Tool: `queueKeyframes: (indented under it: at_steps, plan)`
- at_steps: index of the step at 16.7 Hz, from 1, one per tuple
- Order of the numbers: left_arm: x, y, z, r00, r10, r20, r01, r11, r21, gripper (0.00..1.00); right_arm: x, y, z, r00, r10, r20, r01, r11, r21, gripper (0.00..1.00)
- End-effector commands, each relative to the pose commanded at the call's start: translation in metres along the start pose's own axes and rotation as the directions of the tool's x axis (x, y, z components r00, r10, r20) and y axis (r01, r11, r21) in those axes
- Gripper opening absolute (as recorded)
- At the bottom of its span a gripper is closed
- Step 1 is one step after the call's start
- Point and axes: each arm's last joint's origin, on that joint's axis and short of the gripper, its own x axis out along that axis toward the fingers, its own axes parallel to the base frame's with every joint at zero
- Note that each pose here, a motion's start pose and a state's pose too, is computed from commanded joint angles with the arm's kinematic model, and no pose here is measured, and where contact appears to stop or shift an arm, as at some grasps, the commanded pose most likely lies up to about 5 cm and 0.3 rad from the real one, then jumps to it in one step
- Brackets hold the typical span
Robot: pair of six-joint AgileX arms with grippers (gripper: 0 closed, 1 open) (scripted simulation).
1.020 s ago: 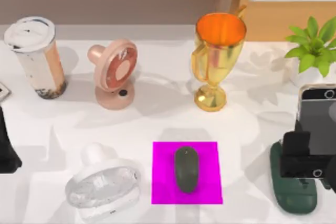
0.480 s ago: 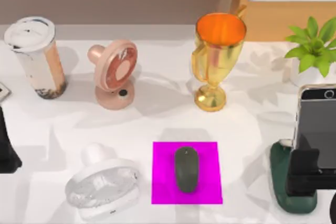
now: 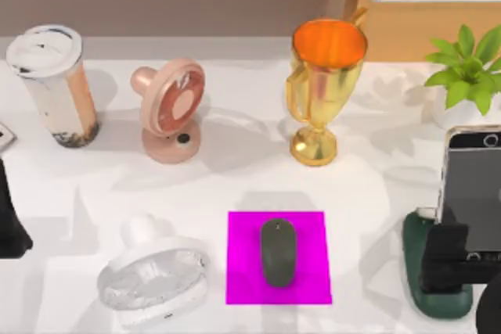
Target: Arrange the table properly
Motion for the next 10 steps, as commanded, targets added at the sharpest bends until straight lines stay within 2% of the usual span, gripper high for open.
queueKeyframes:
  at_steps: [2,5,8,10]
  plan:
    - [0.000,0.000,0.000,1.000,0.000,0.000,0.000,1.000,0.000,1.00,-0.001,-0.003,0.005,0.999,0.037,0.004,-0.037,0.999,0.037,1.00]
    - [0.000,0.000,0.000,1.000,0.000,0.000,0.000,1.000,0.000,1.00,0.000,-0.015,0.014,0.991,0.126,0.035,-0.130,0.985,0.113,1.00]
    - [0.000,0.000,0.000,1.000,0.000,0.000,0.000,1.000,0.000,1.00,-0.001,-0.034,0.025,0.965,0.223,0.134,-0.245,0.953,0.180,1.00]
    - [0.000,0.000,0.000,1.000,0.000,0.000,0.000,1.000,0.000,1.00,-0.001,-0.047,0.030,0.946,0.248,0.211,-0.289,0.936,0.199,1.00]
